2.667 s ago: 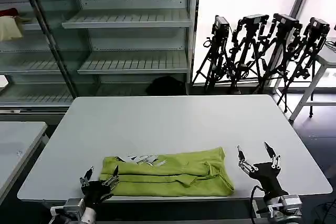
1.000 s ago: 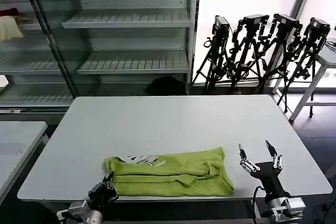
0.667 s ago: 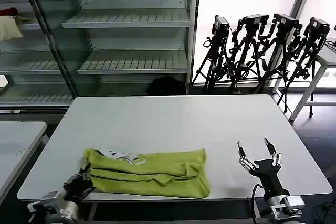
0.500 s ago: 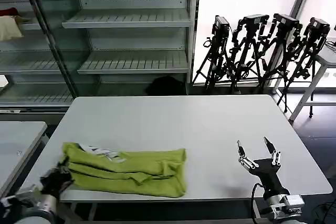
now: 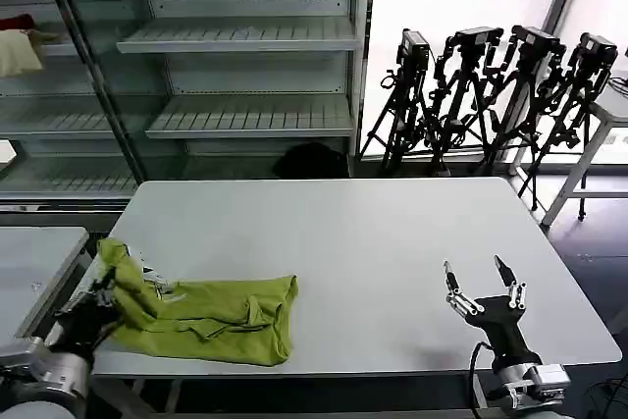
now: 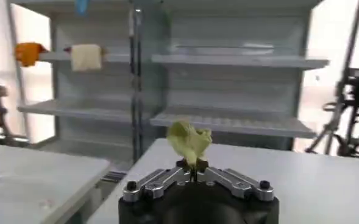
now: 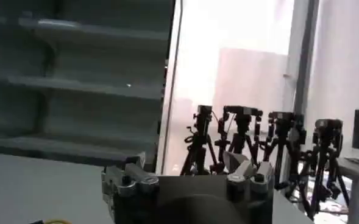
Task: Fold and organize the clothes.
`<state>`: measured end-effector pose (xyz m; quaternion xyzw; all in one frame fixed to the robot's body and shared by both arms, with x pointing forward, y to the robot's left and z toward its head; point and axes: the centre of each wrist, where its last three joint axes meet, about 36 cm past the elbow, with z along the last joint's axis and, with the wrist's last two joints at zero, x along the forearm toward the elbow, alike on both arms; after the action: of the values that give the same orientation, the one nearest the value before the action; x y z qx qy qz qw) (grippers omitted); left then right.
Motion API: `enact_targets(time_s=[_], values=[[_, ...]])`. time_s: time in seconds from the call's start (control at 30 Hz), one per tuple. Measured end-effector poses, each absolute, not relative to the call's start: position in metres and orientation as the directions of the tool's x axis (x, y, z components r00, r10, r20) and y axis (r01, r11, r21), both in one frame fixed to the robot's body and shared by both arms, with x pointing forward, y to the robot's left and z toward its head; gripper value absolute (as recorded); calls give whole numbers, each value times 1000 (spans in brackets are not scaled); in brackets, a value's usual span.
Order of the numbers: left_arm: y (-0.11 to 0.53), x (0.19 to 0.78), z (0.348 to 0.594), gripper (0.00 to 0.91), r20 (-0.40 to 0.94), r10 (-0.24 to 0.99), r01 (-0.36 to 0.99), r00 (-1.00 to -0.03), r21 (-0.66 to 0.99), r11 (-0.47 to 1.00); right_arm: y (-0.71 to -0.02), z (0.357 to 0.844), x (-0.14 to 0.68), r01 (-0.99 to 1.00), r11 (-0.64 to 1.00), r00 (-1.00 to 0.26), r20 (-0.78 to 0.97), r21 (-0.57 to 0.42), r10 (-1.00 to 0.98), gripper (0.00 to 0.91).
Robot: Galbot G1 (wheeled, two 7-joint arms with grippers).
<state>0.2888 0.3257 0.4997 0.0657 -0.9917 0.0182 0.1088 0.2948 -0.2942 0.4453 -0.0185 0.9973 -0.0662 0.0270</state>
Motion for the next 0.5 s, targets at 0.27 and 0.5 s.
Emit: enact_targets(time_s=[0.27, 0.5], values=[[280, 286, 477, 0, 220, 35, 30, -975, -26, 999, -294, 444, 296, -34, 990, -998, -50, -134, -41, 907], [253, 281, 465, 10, 228, 137, 132, -964, -36, 991, -291, 443, 297, -41, 990, -998, -48, -133, -47, 907]])
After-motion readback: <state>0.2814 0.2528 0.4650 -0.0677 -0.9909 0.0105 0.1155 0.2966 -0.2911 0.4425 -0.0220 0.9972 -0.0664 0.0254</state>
